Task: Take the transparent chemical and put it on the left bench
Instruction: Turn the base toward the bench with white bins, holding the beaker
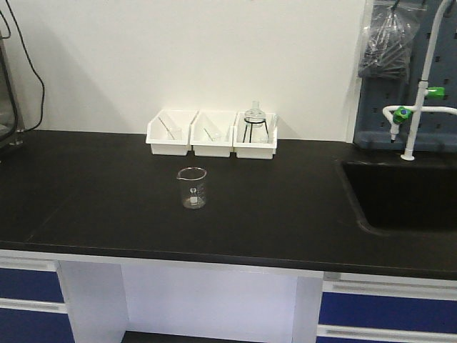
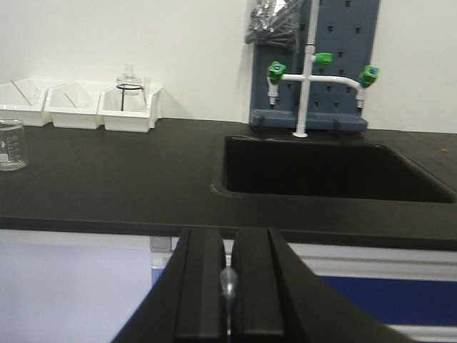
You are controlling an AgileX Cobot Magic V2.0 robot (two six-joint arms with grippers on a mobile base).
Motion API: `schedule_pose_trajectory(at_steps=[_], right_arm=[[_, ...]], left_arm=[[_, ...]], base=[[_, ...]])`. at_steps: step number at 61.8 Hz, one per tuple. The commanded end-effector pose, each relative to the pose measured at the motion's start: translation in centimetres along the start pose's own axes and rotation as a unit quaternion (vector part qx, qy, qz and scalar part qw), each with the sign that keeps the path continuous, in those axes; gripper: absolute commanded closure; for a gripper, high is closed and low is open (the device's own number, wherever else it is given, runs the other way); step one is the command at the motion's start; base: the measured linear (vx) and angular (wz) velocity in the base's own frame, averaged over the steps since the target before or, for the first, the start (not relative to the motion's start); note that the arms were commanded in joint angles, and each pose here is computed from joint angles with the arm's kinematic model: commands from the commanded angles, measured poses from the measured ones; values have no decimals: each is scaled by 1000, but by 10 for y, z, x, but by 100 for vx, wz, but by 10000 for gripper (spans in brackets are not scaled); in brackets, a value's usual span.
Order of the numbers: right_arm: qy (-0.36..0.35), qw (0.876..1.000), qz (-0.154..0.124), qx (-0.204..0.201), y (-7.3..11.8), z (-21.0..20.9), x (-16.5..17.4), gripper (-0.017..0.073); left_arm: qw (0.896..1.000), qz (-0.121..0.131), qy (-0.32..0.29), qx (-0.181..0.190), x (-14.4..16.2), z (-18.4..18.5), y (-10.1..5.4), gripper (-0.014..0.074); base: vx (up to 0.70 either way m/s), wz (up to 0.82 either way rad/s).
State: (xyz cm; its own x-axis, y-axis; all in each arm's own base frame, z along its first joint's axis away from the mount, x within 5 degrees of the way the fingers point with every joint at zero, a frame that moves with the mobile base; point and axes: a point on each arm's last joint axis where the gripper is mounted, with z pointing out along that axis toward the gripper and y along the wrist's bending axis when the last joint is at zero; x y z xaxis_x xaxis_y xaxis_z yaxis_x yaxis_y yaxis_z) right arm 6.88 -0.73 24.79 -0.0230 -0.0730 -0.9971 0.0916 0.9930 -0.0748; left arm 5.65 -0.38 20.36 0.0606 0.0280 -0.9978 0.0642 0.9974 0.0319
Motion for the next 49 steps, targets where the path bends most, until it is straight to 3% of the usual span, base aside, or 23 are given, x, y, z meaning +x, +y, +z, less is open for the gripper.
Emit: schedule_pose_trajectory(at_steps=[1, 49], right_arm=[[-44, 999, -3, -10, 1, 0, -16, 567], [-44, 999, -3, -10, 1, 0, -16, 567]], left_arm=[[999, -4, -41, -1, -3, -1, 0, 597], [999, -4, -41, -1, -3, -1, 0, 597]], base=[[25, 22], [38, 7]])
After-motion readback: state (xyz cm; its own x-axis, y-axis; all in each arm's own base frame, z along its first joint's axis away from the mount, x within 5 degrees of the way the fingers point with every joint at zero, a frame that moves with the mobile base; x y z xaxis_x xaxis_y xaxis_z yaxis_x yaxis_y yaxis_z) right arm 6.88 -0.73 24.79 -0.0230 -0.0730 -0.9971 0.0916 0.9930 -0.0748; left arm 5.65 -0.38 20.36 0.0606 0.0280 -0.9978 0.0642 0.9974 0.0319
